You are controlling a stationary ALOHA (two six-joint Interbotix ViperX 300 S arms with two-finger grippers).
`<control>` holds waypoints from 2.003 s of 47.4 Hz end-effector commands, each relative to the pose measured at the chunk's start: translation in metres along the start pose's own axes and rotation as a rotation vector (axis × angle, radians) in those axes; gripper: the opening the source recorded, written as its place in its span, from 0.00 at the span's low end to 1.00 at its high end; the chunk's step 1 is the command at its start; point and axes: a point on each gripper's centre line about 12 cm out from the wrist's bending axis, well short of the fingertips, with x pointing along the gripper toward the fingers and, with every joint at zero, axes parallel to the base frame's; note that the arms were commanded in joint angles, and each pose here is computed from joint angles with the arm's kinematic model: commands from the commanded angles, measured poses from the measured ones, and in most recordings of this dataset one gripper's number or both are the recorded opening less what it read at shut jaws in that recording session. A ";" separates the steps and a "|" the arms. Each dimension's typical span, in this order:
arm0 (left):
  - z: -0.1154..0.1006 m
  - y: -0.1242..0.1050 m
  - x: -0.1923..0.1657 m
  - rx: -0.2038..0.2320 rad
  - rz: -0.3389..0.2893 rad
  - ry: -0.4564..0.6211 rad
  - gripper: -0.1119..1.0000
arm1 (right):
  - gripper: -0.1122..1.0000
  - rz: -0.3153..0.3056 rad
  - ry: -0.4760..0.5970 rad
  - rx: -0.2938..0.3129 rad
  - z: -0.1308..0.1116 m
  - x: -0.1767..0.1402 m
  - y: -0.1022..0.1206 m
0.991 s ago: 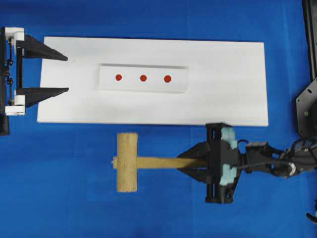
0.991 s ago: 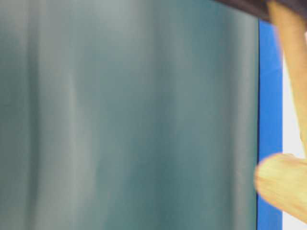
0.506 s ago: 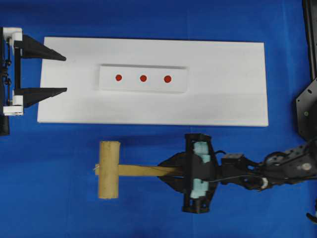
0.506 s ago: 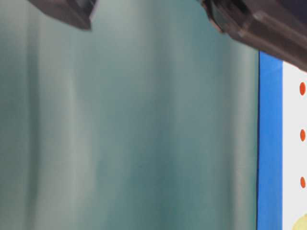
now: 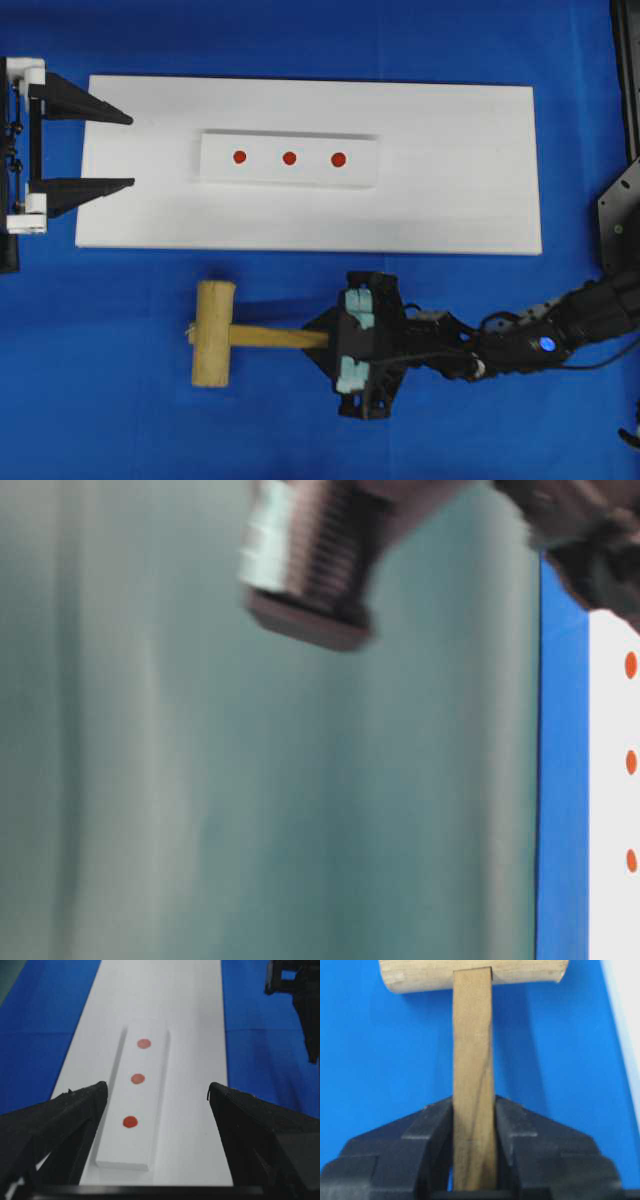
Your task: Hit the mark with a hammer.
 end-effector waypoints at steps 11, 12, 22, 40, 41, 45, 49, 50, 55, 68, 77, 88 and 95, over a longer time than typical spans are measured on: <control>0.004 0.001 0.000 0.002 0.004 -0.012 0.82 | 0.17 0.010 0.037 -0.007 -0.004 0.015 -0.008; 0.004 0.001 0.000 0.002 0.004 -0.012 0.82 | 0.17 0.012 0.041 -0.008 -0.005 0.015 -0.009; 0.004 0.001 0.000 0.004 0.004 -0.012 0.81 | 0.17 0.009 0.069 -0.020 -0.014 0.016 -0.015; 0.004 0.001 0.000 0.002 0.006 -0.013 0.82 | 0.18 0.025 0.093 -0.023 -0.020 0.016 -0.015; 0.004 0.001 0.000 0.002 0.006 -0.013 0.82 | 0.18 0.026 0.093 -0.021 -0.020 0.016 -0.014; 0.004 0.001 0.000 0.002 0.006 -0.015 0.81 | 0.26 0.025 0.093 -0.023 -0.020 0.015 -0.015; 0.004 0.001 0.000 0.002 0.006 -0.013 0.81 | 0.45 0.023 0.087 -0.020 -0.018 0.014 -0.015; 0.004 0.001 0.000 0.002 0.006 -0.013 0.81 | 0.50 0.024 0.086 -0.018 -0.018 0.013 -0.015; 0.003 0.001 0.000 0.000 0.005 -0.010 0.81 | 0.76 0.034 0.060 -0.016 -0.008 0.005 -0.014; 0.003 0.001 0.000 0.002 0.005 -0.004 0.81 | 0.81 0.067 -0.077 -0.032 0.034 -0.048 -0.019; 0.004 0.001 -0.002 0.000 0.006 -0.013 0.81 | 0.81 0.080 -0.203 -0.075 0.061 -0.104 -0.035; 0.004 0.001 -0.004 0.000 0.006 -0.015 0.81 | 0.81 0.019 -0.310 -0.047 0.053 -0.166 -0.083; 0.004 0.001 -0.005 0.001 0.004 -0.014 0.82 | 0.81 0.038 -0.389 -0.026 0.043 -0.204 -0.105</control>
